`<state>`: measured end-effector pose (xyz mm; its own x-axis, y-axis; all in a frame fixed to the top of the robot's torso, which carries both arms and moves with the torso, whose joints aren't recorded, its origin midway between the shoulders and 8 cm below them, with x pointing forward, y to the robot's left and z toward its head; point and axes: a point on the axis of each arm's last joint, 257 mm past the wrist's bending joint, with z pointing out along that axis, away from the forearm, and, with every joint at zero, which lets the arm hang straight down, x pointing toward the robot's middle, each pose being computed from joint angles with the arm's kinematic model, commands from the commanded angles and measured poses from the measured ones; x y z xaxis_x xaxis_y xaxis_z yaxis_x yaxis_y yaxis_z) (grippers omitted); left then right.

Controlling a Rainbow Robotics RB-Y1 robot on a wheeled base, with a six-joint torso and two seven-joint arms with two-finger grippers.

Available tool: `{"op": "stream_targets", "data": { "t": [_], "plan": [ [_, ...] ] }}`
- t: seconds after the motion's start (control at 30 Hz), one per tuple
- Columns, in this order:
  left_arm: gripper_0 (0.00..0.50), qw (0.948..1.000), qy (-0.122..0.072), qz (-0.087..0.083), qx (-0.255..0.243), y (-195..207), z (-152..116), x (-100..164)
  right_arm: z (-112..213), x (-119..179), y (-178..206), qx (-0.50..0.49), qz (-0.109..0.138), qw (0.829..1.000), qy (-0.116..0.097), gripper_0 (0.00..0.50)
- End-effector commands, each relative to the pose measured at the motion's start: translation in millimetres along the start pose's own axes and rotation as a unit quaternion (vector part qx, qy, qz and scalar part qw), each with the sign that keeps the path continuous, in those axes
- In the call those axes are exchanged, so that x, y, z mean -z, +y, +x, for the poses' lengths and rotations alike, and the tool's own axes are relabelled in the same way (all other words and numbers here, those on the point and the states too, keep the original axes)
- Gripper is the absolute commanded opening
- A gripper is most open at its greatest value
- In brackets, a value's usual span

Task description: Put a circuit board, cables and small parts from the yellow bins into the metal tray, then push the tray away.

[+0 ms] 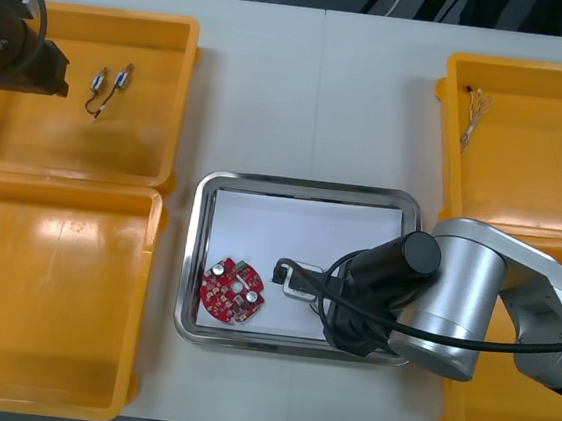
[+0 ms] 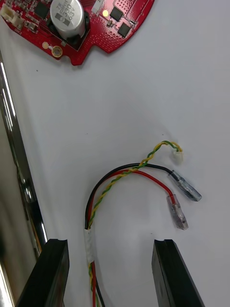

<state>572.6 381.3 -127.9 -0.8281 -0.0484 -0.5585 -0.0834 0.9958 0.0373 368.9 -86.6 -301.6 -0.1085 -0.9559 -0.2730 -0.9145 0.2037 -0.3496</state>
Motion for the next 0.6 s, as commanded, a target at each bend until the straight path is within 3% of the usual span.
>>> {"op": "stream_targets", "data": {
  "t": [0.03, 0.33, 0.6],
  "plan": [
    [0.500, 0.9985, -0.031, 0.004, -0.044, -21.8, -35.9, 7.9, -24.1, 17.5, -10.5, -0.025, 0.016, 0.999, -0.034, 0.500],
    [0.500, 0.9982, -0.049, 0.004, -0.033, -26.7, -53.5, -9.6, -28.3, 47.9, -23.9, -0.037, 0.026, 0.999, -0.021, 0.500],
    [0.500, 0.9973, -0.064, 0.002, -0.035, -31.8, -65.3, -24.5, -17.2, 86.7, -33.3, -0.057, 0.036, 0.998, 0.011, 0.500]
  ]
}}
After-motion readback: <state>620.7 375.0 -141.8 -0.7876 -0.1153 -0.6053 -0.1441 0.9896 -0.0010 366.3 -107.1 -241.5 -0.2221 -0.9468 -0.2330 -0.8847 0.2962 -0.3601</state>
